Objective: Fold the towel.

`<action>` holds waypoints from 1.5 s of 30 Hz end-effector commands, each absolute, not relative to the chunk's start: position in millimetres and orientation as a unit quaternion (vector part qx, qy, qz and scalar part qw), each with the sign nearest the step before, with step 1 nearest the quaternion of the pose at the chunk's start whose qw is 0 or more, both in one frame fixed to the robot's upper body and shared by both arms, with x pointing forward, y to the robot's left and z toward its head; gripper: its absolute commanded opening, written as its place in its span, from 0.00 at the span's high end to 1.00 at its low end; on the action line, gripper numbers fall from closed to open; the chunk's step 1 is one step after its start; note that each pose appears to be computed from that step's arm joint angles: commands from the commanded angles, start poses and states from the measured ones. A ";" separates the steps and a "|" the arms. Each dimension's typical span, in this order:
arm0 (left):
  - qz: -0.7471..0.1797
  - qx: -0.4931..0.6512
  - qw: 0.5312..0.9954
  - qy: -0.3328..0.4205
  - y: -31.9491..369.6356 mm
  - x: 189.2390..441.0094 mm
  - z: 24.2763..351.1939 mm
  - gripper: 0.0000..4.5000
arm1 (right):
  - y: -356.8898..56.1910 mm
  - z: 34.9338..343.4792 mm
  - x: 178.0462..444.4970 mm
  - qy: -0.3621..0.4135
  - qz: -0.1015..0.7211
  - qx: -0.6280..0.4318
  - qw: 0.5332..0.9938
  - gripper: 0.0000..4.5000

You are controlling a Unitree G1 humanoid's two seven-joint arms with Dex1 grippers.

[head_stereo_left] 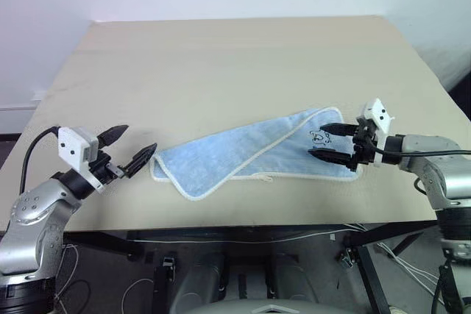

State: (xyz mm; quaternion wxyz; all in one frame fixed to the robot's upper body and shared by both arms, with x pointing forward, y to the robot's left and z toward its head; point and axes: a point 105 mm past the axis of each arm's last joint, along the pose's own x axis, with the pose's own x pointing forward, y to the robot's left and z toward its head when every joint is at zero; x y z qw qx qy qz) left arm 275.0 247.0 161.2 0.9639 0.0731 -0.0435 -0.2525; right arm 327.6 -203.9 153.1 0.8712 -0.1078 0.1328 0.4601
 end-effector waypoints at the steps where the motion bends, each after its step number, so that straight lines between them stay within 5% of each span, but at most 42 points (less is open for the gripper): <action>1: -0.251 0.100 0.961 -0.064 245.7 271.2 173.3 0.00 | -202.9 164.3 334.3 0.109 0.462 -0.122 0.872 0.00; 17: -0.247 0.087 0.960 -0.097 238.5 290.3 180.2 0.00 | -212.4 168.8 350.8 0.080 0.432 -0.131 0.889 0.00; 34: -0.241 0.066 0.962 -0.111 234.0 291.9 171.8 0.00 | -247.5 191.6 423.4 0.093 0.256 -0.153 0.950 0.00; 45: -0.248 0.083 0.959 -0.111 235.0 292.9 178.4 0.00 | -259.2 194.2 431.8 0.097 0.252 -0.188 0.944 0.00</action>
